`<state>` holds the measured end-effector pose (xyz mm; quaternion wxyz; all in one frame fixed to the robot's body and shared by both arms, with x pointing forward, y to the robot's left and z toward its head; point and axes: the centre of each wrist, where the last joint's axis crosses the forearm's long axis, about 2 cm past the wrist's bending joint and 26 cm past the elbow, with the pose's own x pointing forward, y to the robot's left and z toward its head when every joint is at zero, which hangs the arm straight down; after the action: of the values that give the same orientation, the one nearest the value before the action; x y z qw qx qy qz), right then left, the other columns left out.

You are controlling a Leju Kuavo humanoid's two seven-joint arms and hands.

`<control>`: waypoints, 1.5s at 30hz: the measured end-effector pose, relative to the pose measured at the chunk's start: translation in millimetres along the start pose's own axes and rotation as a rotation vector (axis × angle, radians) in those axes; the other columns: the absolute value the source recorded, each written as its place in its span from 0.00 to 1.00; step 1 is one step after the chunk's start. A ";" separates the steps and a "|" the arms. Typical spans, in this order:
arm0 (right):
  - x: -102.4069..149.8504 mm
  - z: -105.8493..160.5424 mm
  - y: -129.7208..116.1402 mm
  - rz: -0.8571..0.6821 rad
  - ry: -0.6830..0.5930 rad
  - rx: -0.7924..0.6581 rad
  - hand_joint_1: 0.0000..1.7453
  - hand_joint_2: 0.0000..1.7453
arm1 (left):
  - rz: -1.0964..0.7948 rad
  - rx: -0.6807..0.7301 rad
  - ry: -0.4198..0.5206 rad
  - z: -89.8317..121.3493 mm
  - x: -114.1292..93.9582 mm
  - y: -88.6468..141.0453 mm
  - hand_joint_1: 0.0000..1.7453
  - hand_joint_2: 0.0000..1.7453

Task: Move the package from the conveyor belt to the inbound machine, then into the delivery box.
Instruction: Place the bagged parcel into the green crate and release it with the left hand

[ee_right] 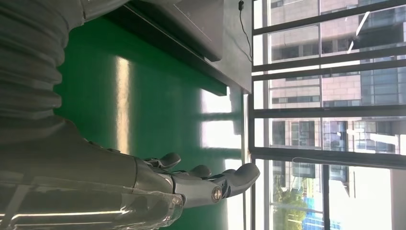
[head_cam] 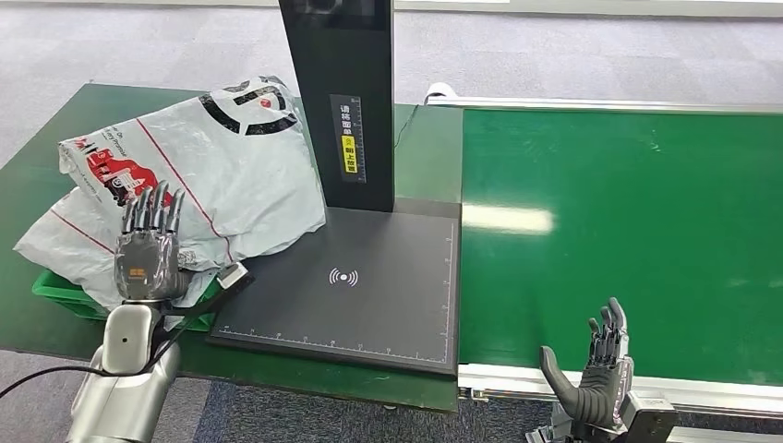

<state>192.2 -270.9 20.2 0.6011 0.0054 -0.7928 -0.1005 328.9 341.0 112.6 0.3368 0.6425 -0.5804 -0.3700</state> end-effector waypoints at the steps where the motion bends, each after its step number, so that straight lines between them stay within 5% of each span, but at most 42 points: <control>1: 0.1 -0.3 0.2 0.000 -0.001 0.001 0.00 1.00 | -0.012 -0.008 0.019 -2.7 -4.1 -2.2 0.00 1.00; 7: 0.3 -1.6 0.4 0.000 -0.003 0.003 0.00 1.00 | -0.024 -0.054 0.024 -6.6 -19.1 -11.6 0.00 1.00; 12: 0.5 -0.8 -0.2 -0.002 -0.003 -0.001 0.00 1.00 | 0.351 -0.083 -0.037 -7.2 -23.3 -20.8 0.00 1.00; 15: 1.0 0.7 -1.1 -0.001 -0.003 -0.006 0.00 1.00 | 0.552 -0.121 -0.048 0.5 -12.5 -24.9 0.00 1.00; 21: 1.2 2.1 -2.2 0.005 -0.001 -0.016 0.00 1.00 | 0.650 -0.166 -0.052 19.8 16.6 -26.9 0.00 1.00; 29: 1.1 3.3 -4.1 0.018 -0.001 -0.045 0.00 1.00 | 1.238 -0.228 -0.106 35.2 40.2 -26.9 0.00 1.00; 45: 0.7 4.9 -3.6 0.030 0.004 -0.048 0.00 1.00 | 1.343 -0.215 -0.123 67.8 64.1 -11.8 0.00 1.00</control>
<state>186.9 -273.7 19.1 0.6042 -0.0204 -0.7889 -0.1105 279.3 278.2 63.2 0.5219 0.0837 -0.8312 -0.1721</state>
